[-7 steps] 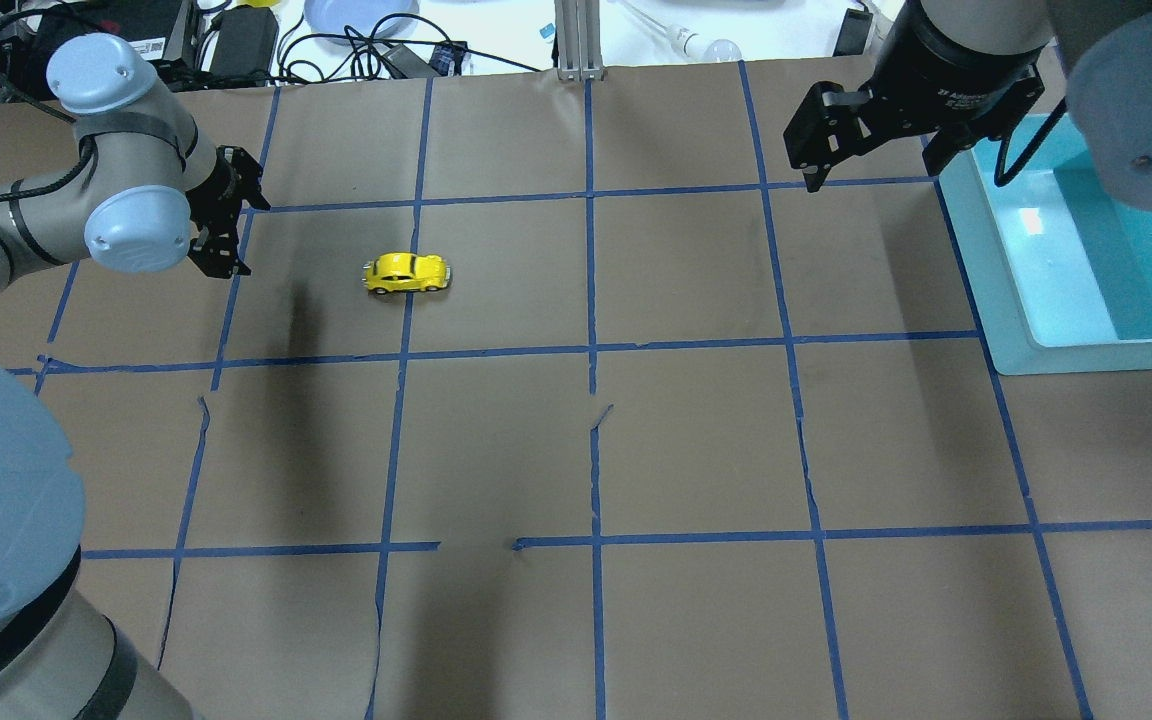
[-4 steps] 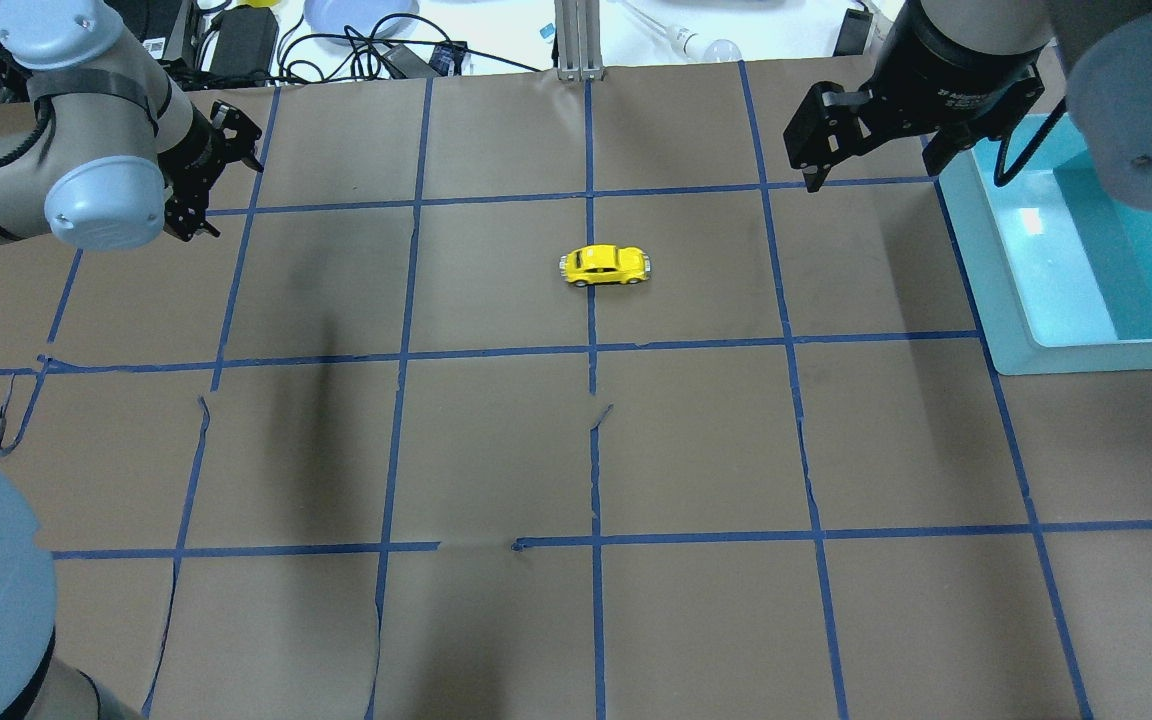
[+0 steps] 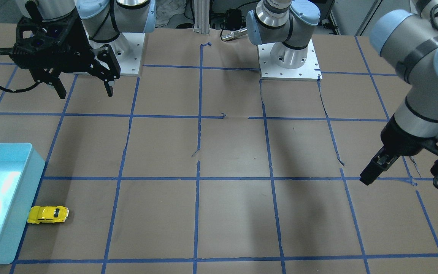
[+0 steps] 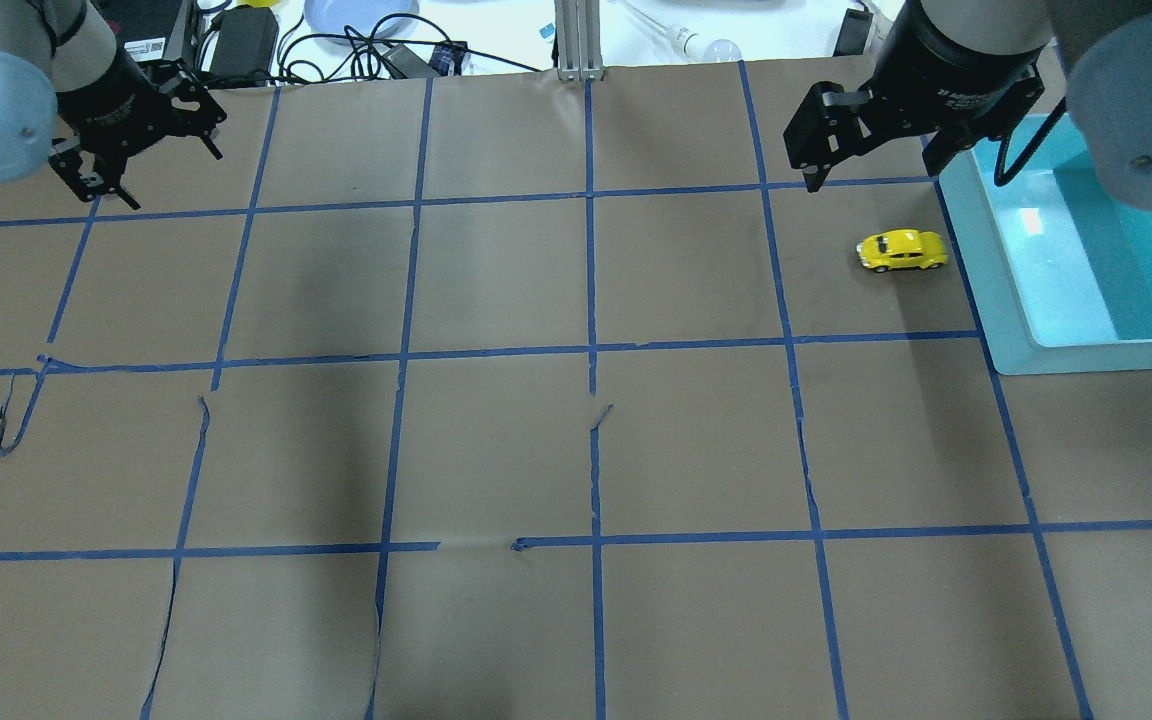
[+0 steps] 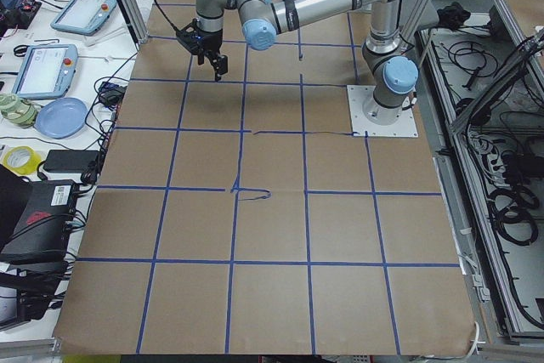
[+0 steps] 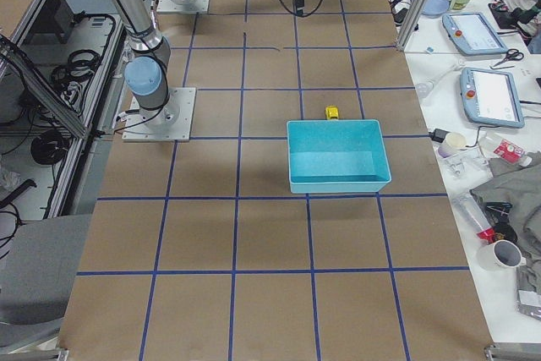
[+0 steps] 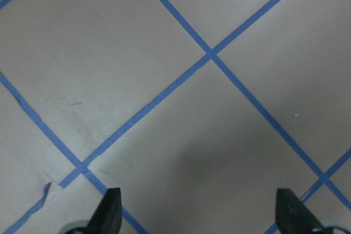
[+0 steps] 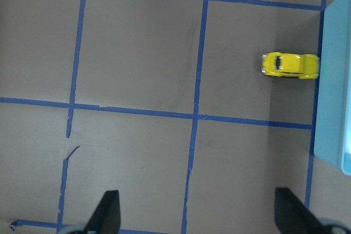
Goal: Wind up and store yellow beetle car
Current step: 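Move the right gripper over the car beside the blue tray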
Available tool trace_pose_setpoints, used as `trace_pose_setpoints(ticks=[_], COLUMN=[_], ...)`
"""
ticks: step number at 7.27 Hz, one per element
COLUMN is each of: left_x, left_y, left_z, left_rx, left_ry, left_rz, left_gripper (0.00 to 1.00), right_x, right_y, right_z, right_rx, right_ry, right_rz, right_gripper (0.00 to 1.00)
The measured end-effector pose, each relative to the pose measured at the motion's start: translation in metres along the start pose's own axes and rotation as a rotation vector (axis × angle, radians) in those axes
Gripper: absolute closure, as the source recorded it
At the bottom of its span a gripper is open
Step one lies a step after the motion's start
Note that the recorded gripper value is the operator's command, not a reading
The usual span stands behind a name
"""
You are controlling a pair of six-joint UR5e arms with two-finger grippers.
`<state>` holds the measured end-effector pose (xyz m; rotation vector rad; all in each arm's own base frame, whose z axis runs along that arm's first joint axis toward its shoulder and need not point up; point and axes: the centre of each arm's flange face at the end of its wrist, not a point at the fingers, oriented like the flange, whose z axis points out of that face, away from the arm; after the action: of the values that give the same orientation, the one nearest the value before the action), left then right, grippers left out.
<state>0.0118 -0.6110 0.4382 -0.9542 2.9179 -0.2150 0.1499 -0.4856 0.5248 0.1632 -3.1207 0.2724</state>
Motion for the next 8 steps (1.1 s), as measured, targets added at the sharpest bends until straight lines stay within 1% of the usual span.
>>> trace_pose_setpoints(ticks=[1,2,4,5,6,7,8], left_x=[-0.004,-0.007,-0.007,-0.004,0.004,0.016,0.026], left_y=[0.005,0.013,0.034,0.045,0.059,0.078,0.099], left_z=[-0.028,-0.048,-0.069,-0.075,-0.078,-0.075,-0.07], left_rx=[-0.019,-0.029,-0.044,-0.055,-0.066,-0.083,-0.1], left_ry=[-0.006,-0.005,-0.006,-0.009,-0.009,-0.007,-0.004], left_rz=[0.075,0.121,0.166,0.21,0.316,0.444,0.537], left_gripper=[0.0,0.0,0.0,0.0,0.0,0.0,0.0], right_x=[0.0,0.0,0.0,0.0,0.001,0.005,0.013], right_y=[0.0,0.0,-0.001,-0.003,-0.007,-0.02,-0.041], right_z=[0.0,0.0,0.0,0.001,0.005,0.025,0.067], right_rx=[0.0,0.0,0.002,0.006,0.008,-0.013,-0.062], right_ry=[0.0,0.0,-0.004,-0.01,-0.015,-0.017,-0.025], right_rz=[0.0,0.0,0.0,-0.002,-0.015,-0.059,-0.139], right_gripper=[0.0,0.0,0.0,0.0,0.0,0.0,0.0])
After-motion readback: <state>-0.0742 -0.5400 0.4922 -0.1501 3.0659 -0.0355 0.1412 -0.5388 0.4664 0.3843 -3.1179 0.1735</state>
